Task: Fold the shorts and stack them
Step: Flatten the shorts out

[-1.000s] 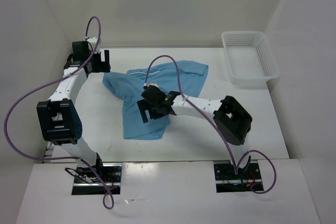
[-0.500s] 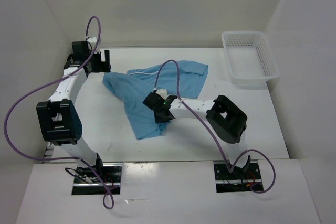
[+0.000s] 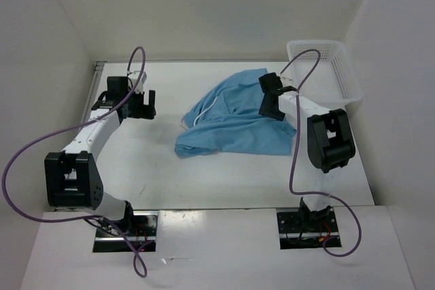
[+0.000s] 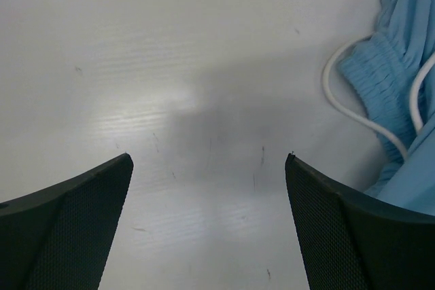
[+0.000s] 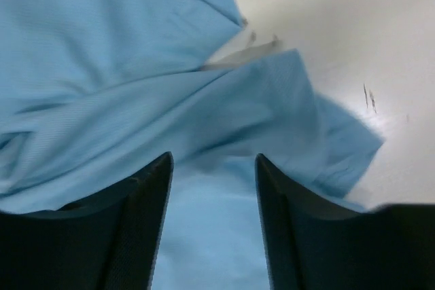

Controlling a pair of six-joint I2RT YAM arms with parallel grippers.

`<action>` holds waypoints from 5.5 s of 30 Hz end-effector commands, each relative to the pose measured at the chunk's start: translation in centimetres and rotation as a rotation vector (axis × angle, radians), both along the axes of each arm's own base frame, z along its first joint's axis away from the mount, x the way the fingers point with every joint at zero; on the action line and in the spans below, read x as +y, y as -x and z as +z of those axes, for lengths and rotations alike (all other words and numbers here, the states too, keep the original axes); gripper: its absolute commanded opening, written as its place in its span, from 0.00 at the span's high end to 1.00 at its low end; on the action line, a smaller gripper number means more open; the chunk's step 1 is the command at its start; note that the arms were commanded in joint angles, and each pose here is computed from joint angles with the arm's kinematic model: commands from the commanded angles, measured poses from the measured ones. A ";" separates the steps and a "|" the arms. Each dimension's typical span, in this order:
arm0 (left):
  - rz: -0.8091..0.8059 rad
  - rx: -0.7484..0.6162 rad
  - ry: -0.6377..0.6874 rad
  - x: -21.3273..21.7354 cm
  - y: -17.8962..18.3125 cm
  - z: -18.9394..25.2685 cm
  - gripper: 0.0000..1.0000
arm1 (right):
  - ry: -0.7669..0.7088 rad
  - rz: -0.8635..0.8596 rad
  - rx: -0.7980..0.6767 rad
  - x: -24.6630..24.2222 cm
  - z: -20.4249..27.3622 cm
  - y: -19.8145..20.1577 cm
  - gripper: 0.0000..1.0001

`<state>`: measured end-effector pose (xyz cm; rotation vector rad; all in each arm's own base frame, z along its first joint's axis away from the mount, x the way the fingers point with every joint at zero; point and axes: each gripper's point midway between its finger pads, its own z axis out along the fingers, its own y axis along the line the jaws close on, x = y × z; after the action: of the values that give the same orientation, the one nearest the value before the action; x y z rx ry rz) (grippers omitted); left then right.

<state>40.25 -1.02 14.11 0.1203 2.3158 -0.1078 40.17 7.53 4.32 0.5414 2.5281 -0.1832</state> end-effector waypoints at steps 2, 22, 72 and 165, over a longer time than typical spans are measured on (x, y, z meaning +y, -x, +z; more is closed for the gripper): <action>-0.058 0.024 0.037 -1.6 3.2 -0.2 0.01 | 0.003 0.030 -0.143 0.3 6.1 -2.6 0.29; -0.440 0.347 0.065 -12.6 14.2 -6.6 0.20 | -0.336 -0.327 -0.153 -6.4 4.4 6.9 0.17; -0.352 0.191 -0.106 -13.5 5.5 -4.8 1.00 | -0.305 -0.308 0.324 0.6 -3.7 17.7 0.29; -0.082 0.075 0.053 -2.4 -6.5 -3.3 0.00 | -0.254 0.228 -0.161 9.2 7.0 2.2 0.00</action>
<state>45.11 -3.36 8.87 0.1724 2.4971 -0.2495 42.41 16.69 13.39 0.3369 2.3330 0.2571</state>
